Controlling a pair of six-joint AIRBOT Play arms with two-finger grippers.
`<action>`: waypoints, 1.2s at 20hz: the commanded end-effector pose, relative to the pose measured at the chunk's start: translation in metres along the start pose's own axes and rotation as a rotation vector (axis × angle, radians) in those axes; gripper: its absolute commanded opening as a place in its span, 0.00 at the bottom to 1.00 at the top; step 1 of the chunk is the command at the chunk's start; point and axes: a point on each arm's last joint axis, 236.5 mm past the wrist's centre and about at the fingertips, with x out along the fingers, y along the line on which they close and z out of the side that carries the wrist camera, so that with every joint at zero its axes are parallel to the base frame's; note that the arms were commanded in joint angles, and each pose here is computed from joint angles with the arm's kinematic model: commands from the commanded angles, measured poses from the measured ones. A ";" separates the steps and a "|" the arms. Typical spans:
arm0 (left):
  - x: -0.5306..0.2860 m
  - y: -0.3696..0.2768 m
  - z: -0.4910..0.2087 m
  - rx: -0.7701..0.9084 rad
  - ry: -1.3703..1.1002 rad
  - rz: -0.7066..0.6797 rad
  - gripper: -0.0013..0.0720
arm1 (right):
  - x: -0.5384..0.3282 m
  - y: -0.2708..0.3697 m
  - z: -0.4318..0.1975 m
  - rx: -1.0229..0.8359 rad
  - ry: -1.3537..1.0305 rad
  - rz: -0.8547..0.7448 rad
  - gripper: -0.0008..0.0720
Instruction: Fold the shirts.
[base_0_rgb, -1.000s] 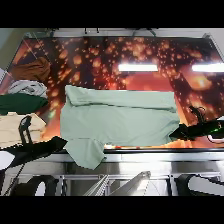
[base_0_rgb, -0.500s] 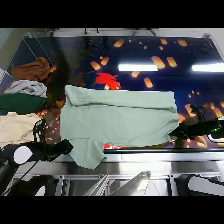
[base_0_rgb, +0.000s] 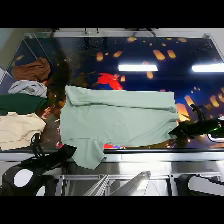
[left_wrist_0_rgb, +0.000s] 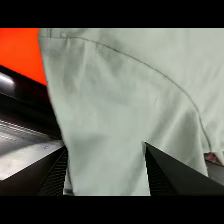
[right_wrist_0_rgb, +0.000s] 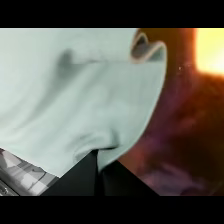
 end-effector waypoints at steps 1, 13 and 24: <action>-0.005 -0.022 0.011 -0.040 -0.088 -0.149 0.66 | 0.000 -0.001 0.003 -0.001 -0.012 -0.003 0.04; -0.007 -0.033 -0.011 -0.024 0.017 -0.209 0.05 | 0.000 0.006 -0.004 0.004 0.018 0.025 0.04; 0.011 -0.015 -0.019 0.040 0.199 -0.031 0.82 | 0.000 0.009 -0.008 0.018 0.032 0.038 0.04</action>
